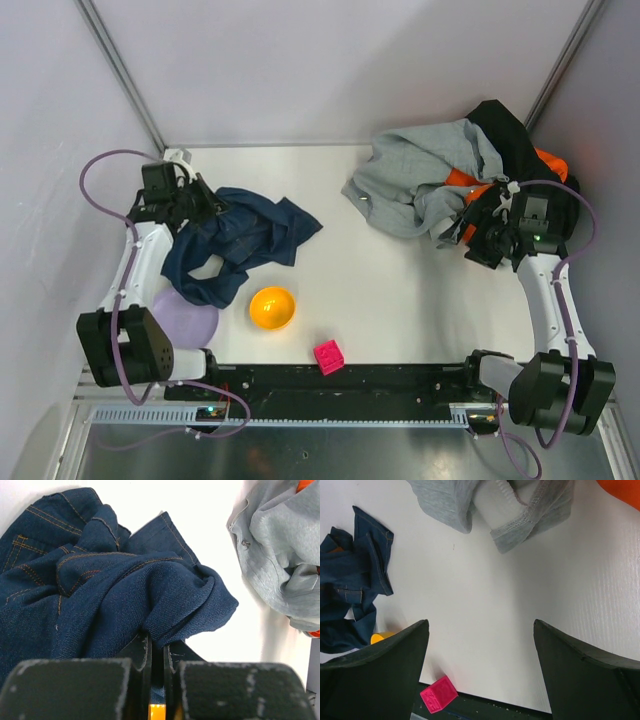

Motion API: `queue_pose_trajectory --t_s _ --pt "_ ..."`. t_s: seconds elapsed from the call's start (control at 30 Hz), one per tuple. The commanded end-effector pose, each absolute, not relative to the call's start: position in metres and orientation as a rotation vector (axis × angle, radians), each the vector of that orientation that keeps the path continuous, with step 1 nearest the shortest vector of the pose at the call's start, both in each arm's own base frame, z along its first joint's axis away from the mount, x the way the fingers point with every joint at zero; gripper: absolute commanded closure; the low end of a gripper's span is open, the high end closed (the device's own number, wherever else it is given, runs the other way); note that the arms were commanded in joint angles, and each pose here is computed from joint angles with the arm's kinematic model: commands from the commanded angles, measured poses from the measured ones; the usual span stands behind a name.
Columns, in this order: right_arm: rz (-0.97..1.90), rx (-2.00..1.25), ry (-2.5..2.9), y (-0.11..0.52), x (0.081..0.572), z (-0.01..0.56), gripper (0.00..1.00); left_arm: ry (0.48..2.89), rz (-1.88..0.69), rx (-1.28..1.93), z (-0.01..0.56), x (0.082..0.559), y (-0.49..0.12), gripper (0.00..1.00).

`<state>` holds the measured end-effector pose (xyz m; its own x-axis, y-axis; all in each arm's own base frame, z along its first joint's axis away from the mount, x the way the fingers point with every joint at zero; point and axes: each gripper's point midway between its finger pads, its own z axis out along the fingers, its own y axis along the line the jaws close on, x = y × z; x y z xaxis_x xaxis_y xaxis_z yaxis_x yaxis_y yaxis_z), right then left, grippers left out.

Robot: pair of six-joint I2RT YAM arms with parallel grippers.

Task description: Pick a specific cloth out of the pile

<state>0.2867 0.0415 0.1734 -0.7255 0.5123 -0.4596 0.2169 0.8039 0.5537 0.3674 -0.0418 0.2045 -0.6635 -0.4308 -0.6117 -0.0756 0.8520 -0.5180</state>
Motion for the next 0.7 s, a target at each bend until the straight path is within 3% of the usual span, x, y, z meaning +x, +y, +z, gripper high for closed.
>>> queue_pose_trajectory --t_s 0.0,0.67 --pt "0.629 0.508 2.326 0.045 0.291 0.182 0.1 2.21 -0.597 -0.37 0.196 0.385 -0.043 0.99" --pt "0.641 0.495 2.337 0.05 0.286 0.177 0.1 2.474 -0.648 -0.572 0.072 0.416 -0.052 0.96"
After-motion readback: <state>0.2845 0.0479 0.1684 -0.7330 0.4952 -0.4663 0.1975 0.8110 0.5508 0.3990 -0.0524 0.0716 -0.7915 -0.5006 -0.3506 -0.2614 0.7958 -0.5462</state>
